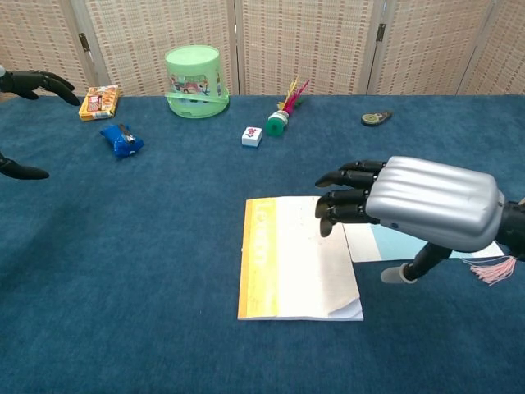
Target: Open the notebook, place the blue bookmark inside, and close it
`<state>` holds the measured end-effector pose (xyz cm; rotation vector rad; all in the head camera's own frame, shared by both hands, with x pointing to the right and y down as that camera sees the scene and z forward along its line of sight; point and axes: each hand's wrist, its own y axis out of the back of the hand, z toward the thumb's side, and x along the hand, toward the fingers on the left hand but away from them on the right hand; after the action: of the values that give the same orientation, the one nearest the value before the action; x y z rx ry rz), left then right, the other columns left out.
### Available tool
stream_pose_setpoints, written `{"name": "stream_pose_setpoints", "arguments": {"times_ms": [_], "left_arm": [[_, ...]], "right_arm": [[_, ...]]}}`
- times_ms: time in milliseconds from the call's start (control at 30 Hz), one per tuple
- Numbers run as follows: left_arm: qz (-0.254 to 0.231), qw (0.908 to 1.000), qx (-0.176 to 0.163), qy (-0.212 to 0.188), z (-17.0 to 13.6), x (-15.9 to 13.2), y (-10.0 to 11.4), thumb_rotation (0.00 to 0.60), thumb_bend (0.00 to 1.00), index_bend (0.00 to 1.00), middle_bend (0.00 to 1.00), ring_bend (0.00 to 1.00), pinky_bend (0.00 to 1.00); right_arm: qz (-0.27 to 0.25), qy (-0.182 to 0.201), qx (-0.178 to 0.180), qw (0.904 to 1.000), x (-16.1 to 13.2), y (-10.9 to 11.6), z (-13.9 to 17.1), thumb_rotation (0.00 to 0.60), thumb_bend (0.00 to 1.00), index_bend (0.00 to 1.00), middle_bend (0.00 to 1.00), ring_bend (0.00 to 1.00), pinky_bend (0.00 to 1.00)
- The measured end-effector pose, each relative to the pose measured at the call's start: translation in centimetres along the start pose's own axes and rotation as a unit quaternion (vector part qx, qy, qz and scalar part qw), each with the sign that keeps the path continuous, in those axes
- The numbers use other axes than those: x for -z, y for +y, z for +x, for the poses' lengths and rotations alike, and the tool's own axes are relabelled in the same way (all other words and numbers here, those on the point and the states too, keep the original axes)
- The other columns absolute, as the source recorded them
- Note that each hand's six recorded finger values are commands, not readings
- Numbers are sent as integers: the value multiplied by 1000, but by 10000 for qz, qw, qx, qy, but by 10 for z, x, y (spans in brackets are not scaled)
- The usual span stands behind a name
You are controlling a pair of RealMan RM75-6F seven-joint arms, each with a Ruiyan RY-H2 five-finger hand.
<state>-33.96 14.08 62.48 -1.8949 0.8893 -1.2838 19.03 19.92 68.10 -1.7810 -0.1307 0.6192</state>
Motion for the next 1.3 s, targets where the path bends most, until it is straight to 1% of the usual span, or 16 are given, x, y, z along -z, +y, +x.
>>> {"name": "stream_pose_setpoints", "arguments": {"times_ms": [200, 567, 800, 1300], "left_arm": [[-41, 10000, 24, 27, -2, 3, -2, 600, 133, 219, 105, 62, 152], [-28, 10000, 48, 48, -3, 6, -6, 600, 132, 218, 103, 63, 152], [-59, 9999, 59, 85, -4, 10, -7, 600, 132, 218, 102, 62, 152], [-58, 9999, 69, 121, -5, 13, -9, 600, 132, 218, 98, 62, 151]], "right_arm": [[58, 145, -146, 9998, -4, -9, -7, 600, 28, 339, 249, 100, 174], [86, 178, -274, 9994, -2, -20, -20, 600, 32, 340, 248, 100, 174], [106, 267, -319, 9991, -6, -23, -29, 600, 36, 340, 248, 100, 174], [207, 419, -484, 9977, -14, -25, -44, 600, 87, 340, 249, 100, 174]]}}
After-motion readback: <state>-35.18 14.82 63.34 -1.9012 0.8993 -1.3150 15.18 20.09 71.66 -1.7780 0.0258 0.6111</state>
